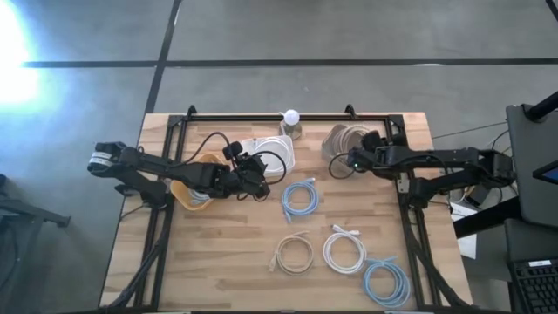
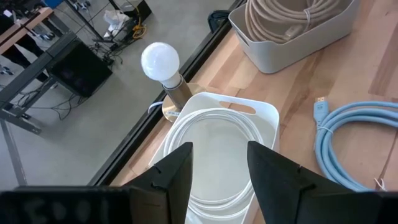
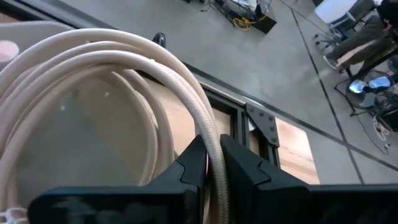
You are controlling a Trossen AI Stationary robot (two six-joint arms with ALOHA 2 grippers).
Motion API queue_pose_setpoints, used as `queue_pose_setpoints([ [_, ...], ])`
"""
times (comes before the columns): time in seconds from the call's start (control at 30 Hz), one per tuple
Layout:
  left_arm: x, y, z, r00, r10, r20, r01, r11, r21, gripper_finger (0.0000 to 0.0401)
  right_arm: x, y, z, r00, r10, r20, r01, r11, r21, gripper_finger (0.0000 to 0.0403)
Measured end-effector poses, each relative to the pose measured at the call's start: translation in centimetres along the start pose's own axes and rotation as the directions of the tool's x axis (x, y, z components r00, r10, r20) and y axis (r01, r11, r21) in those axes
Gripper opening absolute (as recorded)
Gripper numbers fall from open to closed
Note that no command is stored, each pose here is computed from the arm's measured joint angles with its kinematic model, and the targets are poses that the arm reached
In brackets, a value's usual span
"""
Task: Sort HDMI cables
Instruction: Put the top right brown hdmi cable into the gray bin
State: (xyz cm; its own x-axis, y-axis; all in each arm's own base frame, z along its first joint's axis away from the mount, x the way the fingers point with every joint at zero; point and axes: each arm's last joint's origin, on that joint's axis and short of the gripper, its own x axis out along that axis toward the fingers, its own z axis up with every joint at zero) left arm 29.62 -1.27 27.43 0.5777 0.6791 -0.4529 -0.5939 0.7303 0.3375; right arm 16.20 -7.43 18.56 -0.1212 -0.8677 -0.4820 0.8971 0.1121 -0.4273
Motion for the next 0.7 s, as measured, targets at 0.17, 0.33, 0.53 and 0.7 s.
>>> queue_pose_setpoints([
  [0.17,0.01,-0.01,0.0,1.0,0.0,0.0,0.0,1.0,0.0,0.0163,0.26,0.35,-0.31,1.0,-0.001,-0.008,0.0,1.0,-0.01,0.004],
  [0.33,0.0,0.0,0.0,1.0,0.0,0.0,0.0,1.0,0.0,0.0163,0.31,0.48,-0.31,1.0,0.0,-0.011,0.0,1.0,-0.016,0.004],
  [0.53,0.0,0.0,0.0,1.0,0.0,0.0,0.0,1.0,0.0,0.0163,0.19,0.48,-0.01,1.0,0.006,-0.009,-0.006,1.0,-0.01,0.004],
  [0.7,0.0,0.0,0.0,1.0,0.0,0.0,0.0,1.0,0.0,0.0163,0.19,0.48,-0.01,1.0,0.006,-0.009,-0.006,1.0,-0.009,0.0041],
])
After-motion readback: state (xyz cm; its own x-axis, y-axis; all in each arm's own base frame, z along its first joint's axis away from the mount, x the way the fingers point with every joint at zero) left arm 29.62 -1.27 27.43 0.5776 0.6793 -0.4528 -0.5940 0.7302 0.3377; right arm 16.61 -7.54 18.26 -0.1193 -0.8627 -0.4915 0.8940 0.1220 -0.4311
